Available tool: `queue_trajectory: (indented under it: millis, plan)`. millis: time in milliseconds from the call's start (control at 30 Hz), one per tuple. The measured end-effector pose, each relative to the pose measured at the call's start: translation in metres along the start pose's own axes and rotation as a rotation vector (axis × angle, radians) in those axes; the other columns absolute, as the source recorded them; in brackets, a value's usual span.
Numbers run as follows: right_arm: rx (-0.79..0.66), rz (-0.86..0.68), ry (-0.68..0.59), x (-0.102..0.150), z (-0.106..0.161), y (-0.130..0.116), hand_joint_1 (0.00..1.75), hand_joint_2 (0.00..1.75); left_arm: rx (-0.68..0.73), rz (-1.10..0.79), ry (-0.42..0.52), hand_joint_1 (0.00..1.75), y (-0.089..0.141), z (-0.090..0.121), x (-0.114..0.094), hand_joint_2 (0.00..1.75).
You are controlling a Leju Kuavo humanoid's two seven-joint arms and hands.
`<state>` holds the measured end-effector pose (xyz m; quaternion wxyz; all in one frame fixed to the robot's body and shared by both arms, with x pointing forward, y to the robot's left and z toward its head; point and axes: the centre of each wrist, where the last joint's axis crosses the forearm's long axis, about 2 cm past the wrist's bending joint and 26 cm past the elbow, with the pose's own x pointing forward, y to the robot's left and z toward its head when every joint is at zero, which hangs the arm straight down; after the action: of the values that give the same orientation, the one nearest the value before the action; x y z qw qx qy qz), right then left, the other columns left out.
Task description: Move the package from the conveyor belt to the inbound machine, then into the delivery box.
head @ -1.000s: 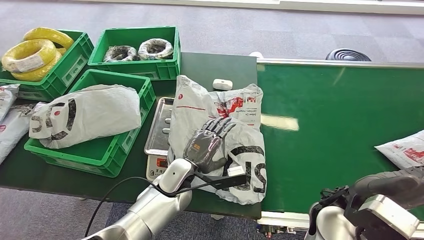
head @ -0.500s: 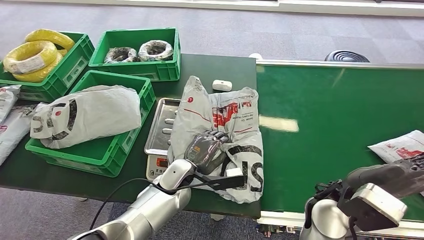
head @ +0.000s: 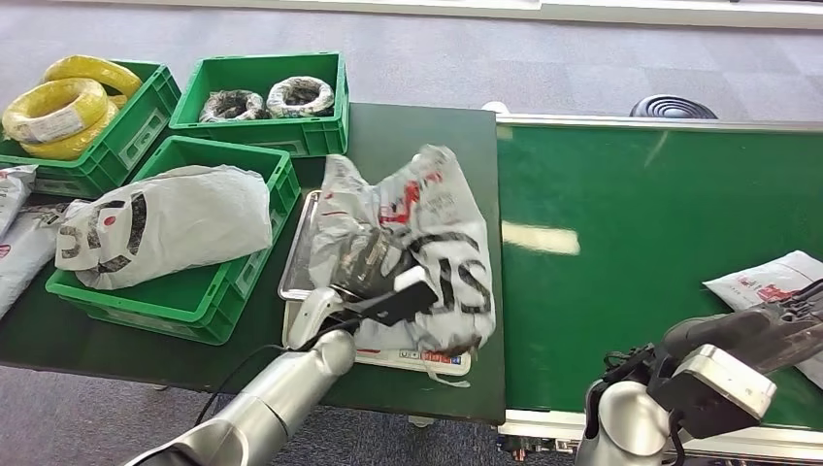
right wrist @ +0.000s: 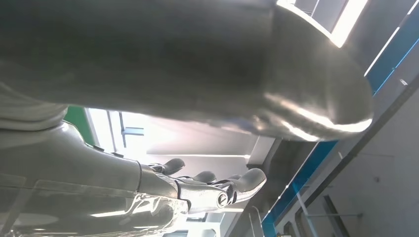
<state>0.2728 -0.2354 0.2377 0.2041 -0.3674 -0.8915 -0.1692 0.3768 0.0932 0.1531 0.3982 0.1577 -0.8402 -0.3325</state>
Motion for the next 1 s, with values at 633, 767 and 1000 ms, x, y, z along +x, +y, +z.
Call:
queue_trajectory:
  millis: [633,767,1000]
  plan:
    - [-0.033,0.029,0.01,-0.007,-0.004,-0.009,0.0,0.0,0.828,-0.491,-0.142,1.57,0.217,-0.039,-0.016,1.75]
    - [-0.04,0.02,0.018,-0.007,-0.004,-0.009,0.0,0.0,0.798,-0.76,0.122,1.58,0.262,-0.02,-0.059,1.75]
    - [-0.032,0.003,0.016,-0.004,-0.003,-0.006,0.0,0.0,0.789,-0.751,0.501,1.49,0.277,0.027,-0.118,1.75]
